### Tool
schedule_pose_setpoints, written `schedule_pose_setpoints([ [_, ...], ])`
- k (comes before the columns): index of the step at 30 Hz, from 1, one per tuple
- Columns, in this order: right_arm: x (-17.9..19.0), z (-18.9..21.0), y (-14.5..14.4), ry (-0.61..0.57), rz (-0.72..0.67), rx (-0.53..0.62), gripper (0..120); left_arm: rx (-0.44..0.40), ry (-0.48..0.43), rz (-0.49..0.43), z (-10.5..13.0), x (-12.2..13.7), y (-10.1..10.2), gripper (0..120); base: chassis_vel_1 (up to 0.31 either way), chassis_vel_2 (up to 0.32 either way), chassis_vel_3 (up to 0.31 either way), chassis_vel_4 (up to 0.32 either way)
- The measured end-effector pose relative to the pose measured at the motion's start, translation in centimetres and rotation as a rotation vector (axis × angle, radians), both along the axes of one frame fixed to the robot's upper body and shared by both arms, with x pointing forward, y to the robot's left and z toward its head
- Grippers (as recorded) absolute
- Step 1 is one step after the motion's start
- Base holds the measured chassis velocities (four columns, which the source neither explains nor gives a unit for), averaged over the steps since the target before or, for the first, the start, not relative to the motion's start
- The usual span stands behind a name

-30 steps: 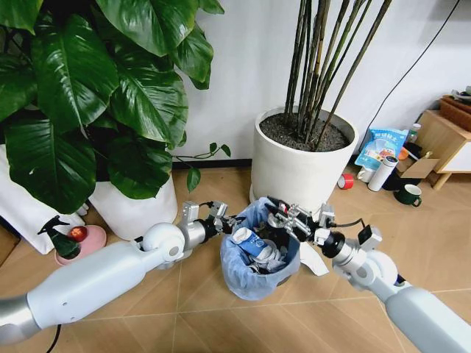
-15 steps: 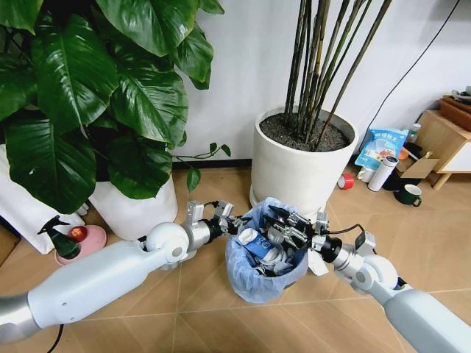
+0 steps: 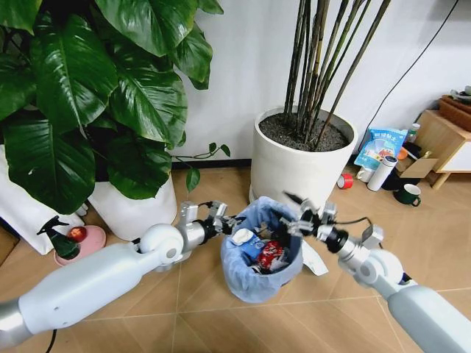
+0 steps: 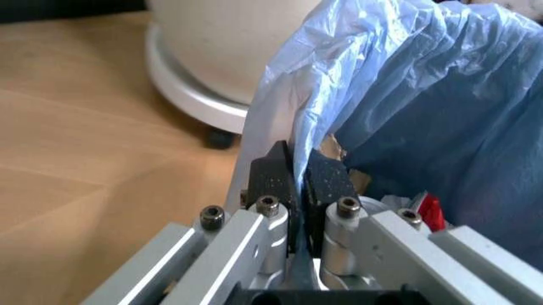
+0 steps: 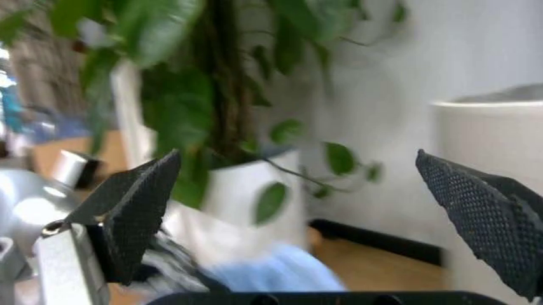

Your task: Pick up the trash bin and place the garbage on the floor into it.

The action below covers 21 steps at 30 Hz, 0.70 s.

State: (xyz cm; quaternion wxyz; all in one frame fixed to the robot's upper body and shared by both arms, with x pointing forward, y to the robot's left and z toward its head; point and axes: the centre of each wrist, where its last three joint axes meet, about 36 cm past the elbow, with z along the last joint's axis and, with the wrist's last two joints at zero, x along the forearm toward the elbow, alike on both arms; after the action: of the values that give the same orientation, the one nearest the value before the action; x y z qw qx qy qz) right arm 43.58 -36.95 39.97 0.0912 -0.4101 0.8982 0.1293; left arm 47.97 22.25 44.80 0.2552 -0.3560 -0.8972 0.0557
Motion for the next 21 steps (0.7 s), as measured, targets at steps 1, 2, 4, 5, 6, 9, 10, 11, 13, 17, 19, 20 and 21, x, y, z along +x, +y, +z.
schedule_pose_setpoints([
  [1,-0.1,-0.1,-0.8,0.007,-0.023,-0.017,100,0.001,-0.004,0.012,0.2,0.0,0.5,0,0.000,0.000,0.000,0.000],
  [2,-0.4,-0.4,-1.9,0.019,-0.057,-0.047,100,0.000,-0.009,0.027,0.4,0.0,1.2,0,0.000,0.000,0.000,0.000],
  [4,-0.7,-1.1,-3.0,0.037,-0.093,-0.083,100,-0.002,-0.013,0.041,0.6,-0.1,1.9,0,0.000,0.000,0.000,0.000],
  [5,-0.9,-1.6,-3.7,0.048,-0.114,-0.108,100,-0.003,-0.015,0.049,0.8,-0.2,2.4,0,0.000,0.000,0.000,0.000],
  [6,-1.1,-2.1,-4.3,0.059,-0.136,-0.134,100,-0.003,-0.016,0.056,0.9,-0.4,2.8,0,0.000,0.000,0.000,0.000],
  [9,-1.5,-3.5,-5.4,0.087,-0.174,-0.187,100,0.001,-0.020,0.071,1.2,-0.7,3.9,0,0.000,0.000,0.000,0.000],
  [10,-1.8,-4.2,-5.8,0.101,-0.188,-0.218,100,0.003,-0.021,0.075,1.3,-0.9,4.3,0,0.000,0.000,0.000,0.000],
  [11,-2.1,-5.1,-6.3,0.118,-0.201,-0.252,100,0.006,-0.024,0.081,1.5,-1.1,4.7,0,0.000,0.000,0.000,0.000],
  [13,-2.3,-6.1,-6.8,0.138,-0.216,-0.286,100,0.007,-0.028,0.087,1.7,-1.2,5.2,0,0.000,0.000,0.000,0.000],
  [17,-3.5,-9.6,-8.6,0.215,-0.260,-0.376,100,0.002,-0.050,0.105,2.8,-1.4,6.2,0,0.000,0.000,0.000,0.000],
  [19,-4.5,-11.3,-9.8,0.265,-0.282,-0.416,100,0.000,-0.060,0.111,3.3,-1.6,6.6,0,0.000,0.000,0.000,0.000],
  [20,-5.0,-12.2,-10.6,0.290,-0.291,-0.440,100,0.002,-0.061,0.112,3.3,-1.6,6.7,0,0.000,0.000,0.000,0.000],
  [21,-5.0,-12.2,-10.6,0.290,-0.291,-0.440,100,0.002,-0.061,0.112,3.3,-1.6,6.7,0,0.000,0.000,0.000,0.000],
])
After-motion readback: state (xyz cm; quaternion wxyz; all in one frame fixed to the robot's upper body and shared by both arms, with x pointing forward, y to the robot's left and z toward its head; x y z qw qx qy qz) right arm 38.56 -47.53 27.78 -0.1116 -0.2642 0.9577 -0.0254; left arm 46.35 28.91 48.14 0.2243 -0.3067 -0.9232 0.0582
